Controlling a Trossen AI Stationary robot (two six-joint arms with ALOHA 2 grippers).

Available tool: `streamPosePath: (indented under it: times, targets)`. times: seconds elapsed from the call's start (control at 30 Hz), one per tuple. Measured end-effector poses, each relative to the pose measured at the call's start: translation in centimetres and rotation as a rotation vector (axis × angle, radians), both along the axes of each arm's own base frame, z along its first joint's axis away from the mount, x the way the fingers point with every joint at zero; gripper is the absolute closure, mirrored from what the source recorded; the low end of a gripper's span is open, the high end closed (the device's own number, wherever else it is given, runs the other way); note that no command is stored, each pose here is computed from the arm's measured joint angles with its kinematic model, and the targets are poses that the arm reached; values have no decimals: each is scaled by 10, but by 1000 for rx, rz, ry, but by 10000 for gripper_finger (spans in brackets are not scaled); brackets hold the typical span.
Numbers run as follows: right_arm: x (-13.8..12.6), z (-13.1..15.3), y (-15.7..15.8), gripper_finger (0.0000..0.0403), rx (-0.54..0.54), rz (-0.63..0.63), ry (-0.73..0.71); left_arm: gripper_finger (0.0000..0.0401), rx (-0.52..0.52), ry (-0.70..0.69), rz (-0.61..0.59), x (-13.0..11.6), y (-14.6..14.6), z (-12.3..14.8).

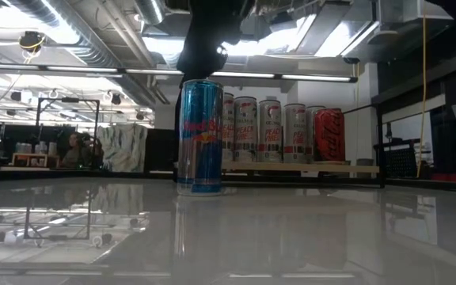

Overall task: Place canned beverage on shelf
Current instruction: Put the blue soda can on the shelf

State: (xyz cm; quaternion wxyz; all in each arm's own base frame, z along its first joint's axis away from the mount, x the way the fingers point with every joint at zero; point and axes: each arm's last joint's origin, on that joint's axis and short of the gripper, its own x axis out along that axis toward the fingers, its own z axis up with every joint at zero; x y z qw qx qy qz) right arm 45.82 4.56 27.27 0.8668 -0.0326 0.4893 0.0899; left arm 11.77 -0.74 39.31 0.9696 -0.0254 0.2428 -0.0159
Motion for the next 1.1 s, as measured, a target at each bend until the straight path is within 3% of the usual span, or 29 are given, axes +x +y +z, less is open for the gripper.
streamPosePath:
  times: [0.87,1.1]
  targets:
    - [1,-27,-10,41,-6,-26,144,134,10,66,0,-3,0,-6]
    - [1,-27,-10,103,-6,-26,144,134,25,65,29,-3,1,-6]
